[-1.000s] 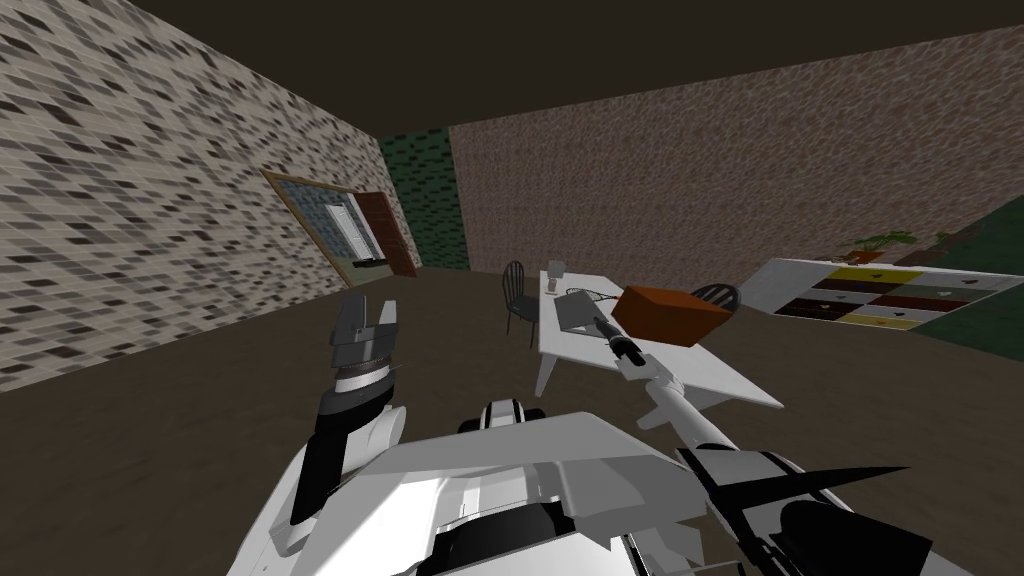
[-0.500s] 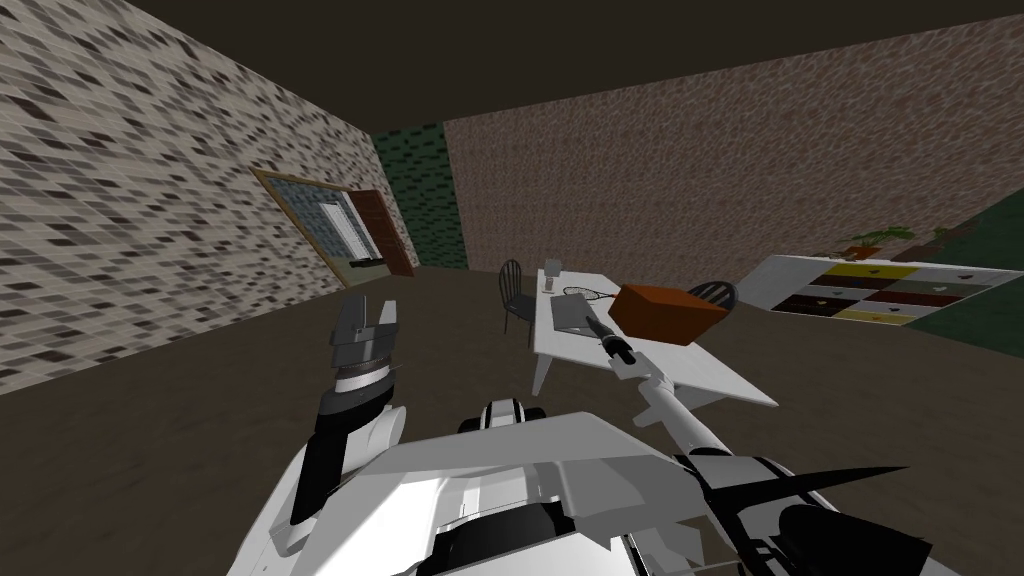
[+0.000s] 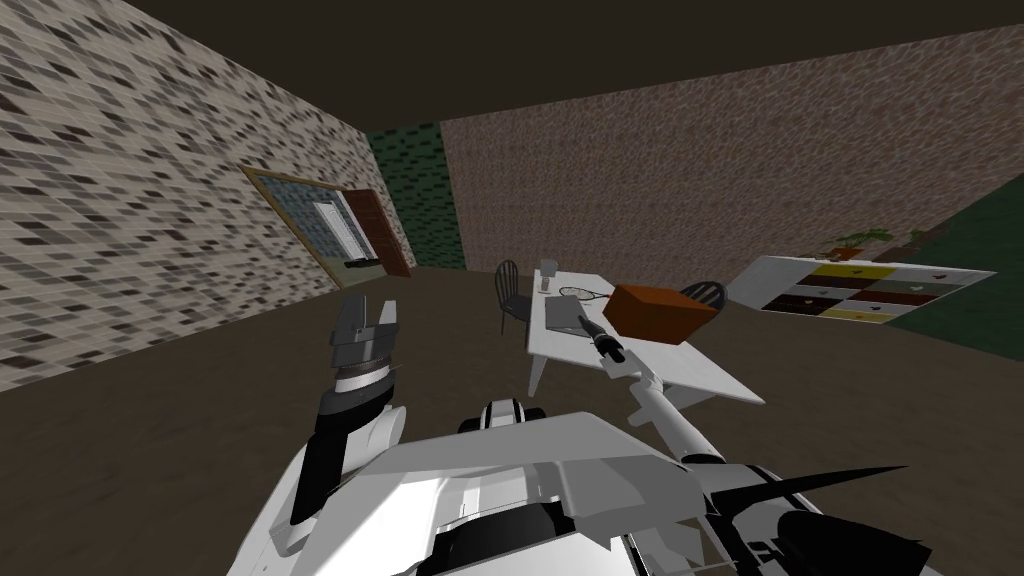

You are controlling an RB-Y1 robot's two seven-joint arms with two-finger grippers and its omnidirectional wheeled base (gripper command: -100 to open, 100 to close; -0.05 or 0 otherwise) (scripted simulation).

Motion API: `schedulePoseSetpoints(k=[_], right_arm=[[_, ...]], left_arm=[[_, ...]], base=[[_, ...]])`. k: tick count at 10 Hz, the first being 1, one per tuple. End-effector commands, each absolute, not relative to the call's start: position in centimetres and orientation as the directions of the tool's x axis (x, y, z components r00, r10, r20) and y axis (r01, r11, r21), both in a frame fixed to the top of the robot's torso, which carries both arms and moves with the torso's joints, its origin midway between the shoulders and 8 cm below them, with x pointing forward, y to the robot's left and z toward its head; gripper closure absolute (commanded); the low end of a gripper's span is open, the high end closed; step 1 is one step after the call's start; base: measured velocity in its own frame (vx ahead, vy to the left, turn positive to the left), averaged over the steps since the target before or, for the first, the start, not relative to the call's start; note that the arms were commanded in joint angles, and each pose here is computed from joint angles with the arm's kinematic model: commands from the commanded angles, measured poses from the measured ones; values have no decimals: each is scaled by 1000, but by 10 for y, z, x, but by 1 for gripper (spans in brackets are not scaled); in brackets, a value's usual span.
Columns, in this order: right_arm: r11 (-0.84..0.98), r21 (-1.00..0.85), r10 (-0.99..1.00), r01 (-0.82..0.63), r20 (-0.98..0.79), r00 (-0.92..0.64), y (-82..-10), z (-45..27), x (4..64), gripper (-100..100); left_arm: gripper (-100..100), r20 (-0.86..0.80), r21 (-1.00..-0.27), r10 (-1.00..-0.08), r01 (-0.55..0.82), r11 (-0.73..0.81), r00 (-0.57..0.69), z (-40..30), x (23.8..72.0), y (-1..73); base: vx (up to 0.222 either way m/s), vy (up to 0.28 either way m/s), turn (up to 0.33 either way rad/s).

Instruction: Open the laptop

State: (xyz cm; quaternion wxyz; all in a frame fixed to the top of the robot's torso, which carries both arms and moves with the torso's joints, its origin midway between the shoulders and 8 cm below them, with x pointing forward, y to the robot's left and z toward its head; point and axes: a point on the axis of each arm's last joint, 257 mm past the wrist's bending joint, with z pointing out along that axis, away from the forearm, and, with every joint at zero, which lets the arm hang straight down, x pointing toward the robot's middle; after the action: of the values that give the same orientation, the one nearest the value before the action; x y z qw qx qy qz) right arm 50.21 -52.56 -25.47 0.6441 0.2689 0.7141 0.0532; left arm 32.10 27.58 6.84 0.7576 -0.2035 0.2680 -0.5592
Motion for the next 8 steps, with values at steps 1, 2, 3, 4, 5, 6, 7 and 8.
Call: schedulePoseSetpoints(k=[1, 2, 3, 4, 5, 6, 7, 8], right_arm=[[854, 419, 451, 310, -892, -36, -502, -252, 506, -100], [857, 422, 448, 297, -893, -25, -497, -242, 509, -100], [857, 419, 449, 301, -893, -37, -482, -246, 509, -100], [856, 418, 448, 303, -893, -33, -480, -241, 510, -100], [859, 421, 447, 292, -894, -25, -477, -235, 512, -100], [856, 417, 448, 306, -893, -38, -465, -241, 509, -100], [857, 419, 447, 301, -894, -28, -462, -233, 511, -100], [859, 421, 445, 289, -895, -20, -458, -226, 513, -100]], left_arm=[[0, -178, -608, -956, 738, 292, 231, 68, 321, 276], [0, -179, -608, -956, 738, 292, 231, 68, 321, 276], [0, -179, -608, -956, 738, 292, 231, 68, 321, 276], [0, -179, -608, -956, 738, 292, 231, 68, 321, 276], [0, -179, -608, -956, 738, 292, 231, 68, 321, 276], [0, -178, -608, -956, 738, 292, 231, 68, 321, 276], [0, -179, -608, -956, 738, 292, 231, 68, 321, 276], [0, -179, -608, -956, 738, 292, 231, 68, 321, 276]], base=[[3, -58, -49], [-1, -67, -24], [-4, -100, -41], [-5, -93, -16], [-2, -43, 0], [6, -60, -48], [10, -66, -24], [4, -33, 5]])
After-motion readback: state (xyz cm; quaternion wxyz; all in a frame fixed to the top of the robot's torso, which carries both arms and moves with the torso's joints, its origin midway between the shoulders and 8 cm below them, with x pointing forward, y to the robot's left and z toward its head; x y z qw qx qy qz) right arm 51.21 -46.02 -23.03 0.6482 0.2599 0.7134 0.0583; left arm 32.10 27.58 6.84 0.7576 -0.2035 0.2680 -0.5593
